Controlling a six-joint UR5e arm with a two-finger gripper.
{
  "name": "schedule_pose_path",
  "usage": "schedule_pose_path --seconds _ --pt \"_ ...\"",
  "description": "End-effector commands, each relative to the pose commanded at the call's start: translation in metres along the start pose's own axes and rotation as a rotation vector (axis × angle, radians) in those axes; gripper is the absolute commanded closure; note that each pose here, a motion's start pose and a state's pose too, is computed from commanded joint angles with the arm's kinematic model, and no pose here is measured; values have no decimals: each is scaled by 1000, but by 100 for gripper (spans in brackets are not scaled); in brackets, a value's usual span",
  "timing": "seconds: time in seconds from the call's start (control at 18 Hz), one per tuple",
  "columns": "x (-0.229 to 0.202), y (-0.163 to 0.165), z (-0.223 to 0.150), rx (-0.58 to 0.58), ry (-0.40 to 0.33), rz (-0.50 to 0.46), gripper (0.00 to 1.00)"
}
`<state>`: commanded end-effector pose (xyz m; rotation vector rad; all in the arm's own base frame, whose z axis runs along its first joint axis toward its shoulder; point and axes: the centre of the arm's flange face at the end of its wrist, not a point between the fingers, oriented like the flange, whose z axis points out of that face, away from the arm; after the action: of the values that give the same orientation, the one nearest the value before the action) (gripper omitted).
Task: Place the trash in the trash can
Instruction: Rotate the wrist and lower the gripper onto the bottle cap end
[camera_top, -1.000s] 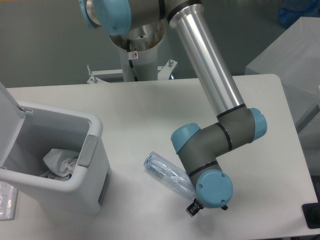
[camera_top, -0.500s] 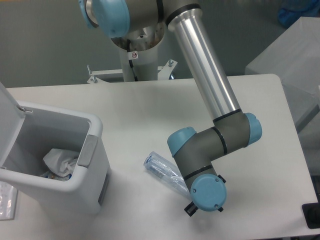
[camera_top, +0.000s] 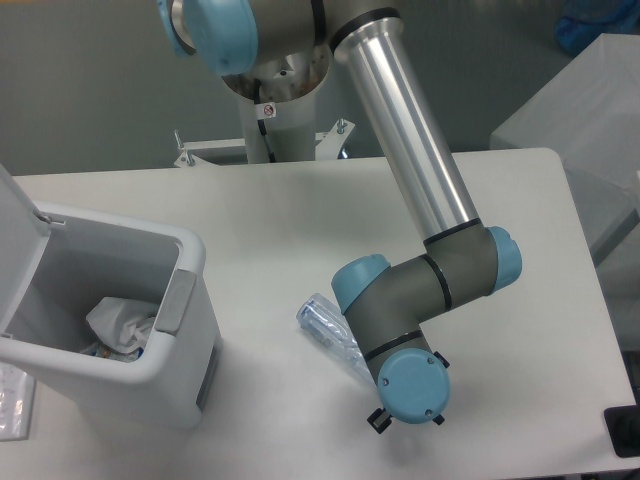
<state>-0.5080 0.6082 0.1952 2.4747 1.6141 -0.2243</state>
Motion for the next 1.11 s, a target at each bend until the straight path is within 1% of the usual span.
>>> schedule_pose_path --seconds 0.11,0.22,0.28,0.39,0.56,0.78,0.94,1.11 --pt "1 -1 -4 13 4 0 45" --pt "5 -6 -17 84 28 -8 48" --pt "5 -7 -18 97 29 -10 49" --pt "6 -6 -13 90 26 -9 58" --pt "11 -4 -17 96 30 2 69" --pt "14 0 -27 110 35 18 73" --pt "16 6 -51 143 43 48 75" --pt "6 14 -94 193 71 89 75"
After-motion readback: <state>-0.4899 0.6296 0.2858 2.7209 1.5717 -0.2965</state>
